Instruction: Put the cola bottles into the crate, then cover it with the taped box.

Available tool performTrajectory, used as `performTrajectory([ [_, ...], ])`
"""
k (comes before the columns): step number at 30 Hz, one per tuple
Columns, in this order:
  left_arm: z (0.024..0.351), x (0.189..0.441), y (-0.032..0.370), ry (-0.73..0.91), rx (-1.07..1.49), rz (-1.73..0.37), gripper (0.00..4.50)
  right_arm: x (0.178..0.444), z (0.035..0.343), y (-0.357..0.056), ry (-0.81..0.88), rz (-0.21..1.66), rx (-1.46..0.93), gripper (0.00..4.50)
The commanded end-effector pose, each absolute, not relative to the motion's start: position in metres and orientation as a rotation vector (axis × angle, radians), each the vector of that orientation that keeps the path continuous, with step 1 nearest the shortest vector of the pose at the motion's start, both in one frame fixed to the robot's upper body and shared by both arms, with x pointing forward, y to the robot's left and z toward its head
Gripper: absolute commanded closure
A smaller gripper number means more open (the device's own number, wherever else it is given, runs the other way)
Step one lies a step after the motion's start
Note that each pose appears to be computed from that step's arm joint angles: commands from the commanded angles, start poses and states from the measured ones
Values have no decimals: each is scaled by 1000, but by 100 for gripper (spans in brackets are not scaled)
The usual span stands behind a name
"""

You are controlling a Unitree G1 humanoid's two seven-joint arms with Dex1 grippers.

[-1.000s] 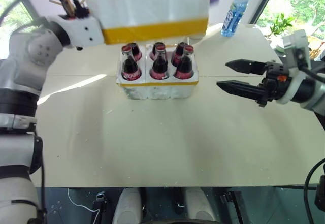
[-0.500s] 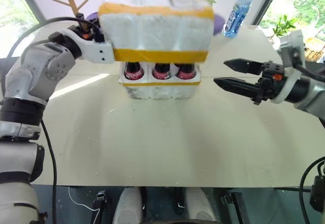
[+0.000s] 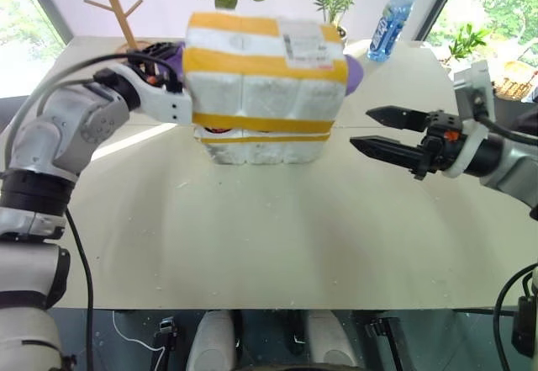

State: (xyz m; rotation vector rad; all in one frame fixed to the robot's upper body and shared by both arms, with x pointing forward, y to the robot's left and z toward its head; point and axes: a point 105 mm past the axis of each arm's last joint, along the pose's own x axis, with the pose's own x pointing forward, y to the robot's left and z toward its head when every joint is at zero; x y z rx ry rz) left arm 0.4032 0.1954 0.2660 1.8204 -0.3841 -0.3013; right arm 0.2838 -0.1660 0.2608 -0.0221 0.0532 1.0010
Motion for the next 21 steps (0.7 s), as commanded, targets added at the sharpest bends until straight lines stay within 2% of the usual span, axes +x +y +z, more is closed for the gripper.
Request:
performTrajectory([
  [1, 279, 391, 191, -447, 1801, -284, 84, 282, 274, -169, -1, 997, -56, 0],
  [7, 262, 365, 224, -324, 1591, -313, 84, 282, 269, -173, 16, 986, -64, 0],
  [11, 241, 350, 274, -88, 1495, -312, 84, 285, 260, -188, 52, 932, -56, 0],
  [13, 242, 342, 307, 42, 1123, -264, 84, 287, 256, -198, 75, 905, -73, 0],
  [15, 233, 321, 301, 133, 711, -466, 84, 290, 255, -206, 85, 891, -83, 0],
  [17, 256, 294, 277, 114, 370, -700, 84, 294, 256, -208, 94, 896, -91, 0],
  [19, 276, 282, 271, 78, 277, -778, 84, 295, 256, -207, 101, 924, -97, 0],
  [21, 280, 280, 275, 120, 255, -775, 84, 296, 259, -205, 90, 953, -94, 0],
])
